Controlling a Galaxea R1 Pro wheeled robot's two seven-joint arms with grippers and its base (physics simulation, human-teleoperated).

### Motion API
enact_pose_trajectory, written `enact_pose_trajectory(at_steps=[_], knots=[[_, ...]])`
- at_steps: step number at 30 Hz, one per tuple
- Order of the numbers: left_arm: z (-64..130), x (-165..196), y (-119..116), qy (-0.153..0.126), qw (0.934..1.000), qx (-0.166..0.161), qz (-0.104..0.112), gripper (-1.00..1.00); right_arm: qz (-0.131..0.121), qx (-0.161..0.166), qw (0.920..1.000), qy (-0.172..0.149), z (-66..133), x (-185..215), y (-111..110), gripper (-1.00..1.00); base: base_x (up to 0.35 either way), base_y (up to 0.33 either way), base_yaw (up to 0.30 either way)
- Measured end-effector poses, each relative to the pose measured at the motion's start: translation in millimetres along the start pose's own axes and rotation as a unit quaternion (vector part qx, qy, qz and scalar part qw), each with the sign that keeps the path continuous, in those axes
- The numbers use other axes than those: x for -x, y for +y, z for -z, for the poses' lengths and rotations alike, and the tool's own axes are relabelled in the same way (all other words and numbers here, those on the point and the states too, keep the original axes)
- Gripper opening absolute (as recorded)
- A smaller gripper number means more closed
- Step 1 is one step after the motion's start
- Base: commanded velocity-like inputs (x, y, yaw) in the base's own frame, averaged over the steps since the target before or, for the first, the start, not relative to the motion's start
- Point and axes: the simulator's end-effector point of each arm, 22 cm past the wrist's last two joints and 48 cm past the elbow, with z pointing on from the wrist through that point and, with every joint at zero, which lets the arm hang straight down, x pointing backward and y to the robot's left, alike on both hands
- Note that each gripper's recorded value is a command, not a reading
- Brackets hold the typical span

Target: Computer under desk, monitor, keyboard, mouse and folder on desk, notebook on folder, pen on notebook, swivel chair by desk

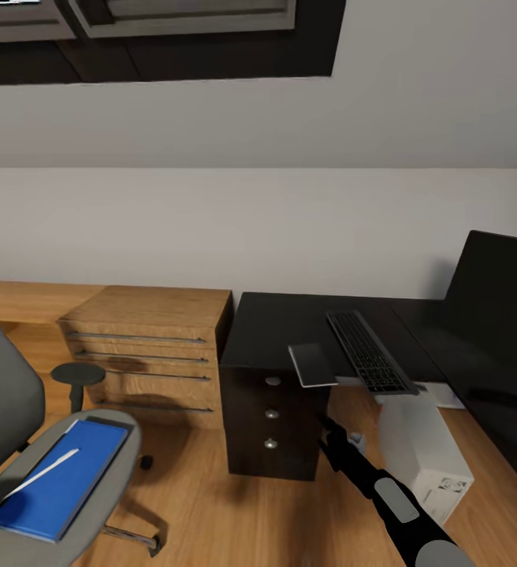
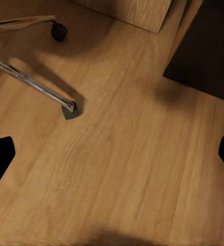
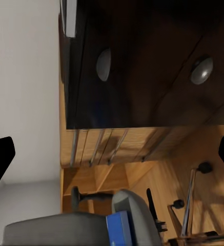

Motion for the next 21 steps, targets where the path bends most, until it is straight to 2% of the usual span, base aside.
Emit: enact_pose_trajectory(at_steps=[7,13,21], knots=[[0.1,-0.1,-0.5,0.000,1.0000,-0.001,0.000,1.00,0.000,0.000,1.0000,0.000,-0.2,-0.4,0.4,1.00,-0.259,-0.006,0.000],[0.2,-0.1,-0.2,0.000,1.0000,-0.001,0.000,1.00,0.009,-0.015,0.9998,-0.011,-0.2,3.8,-6.2,1.00,-0.062,-0.003,0.000],[5.3,6.9,0.0,0.001,1.0000,0.001,0.000,1.00,0.028,-0.058,0.9971,-0.039,3.0,17.1,-15.7,1.00,-0.014,-0.001,0.000]])
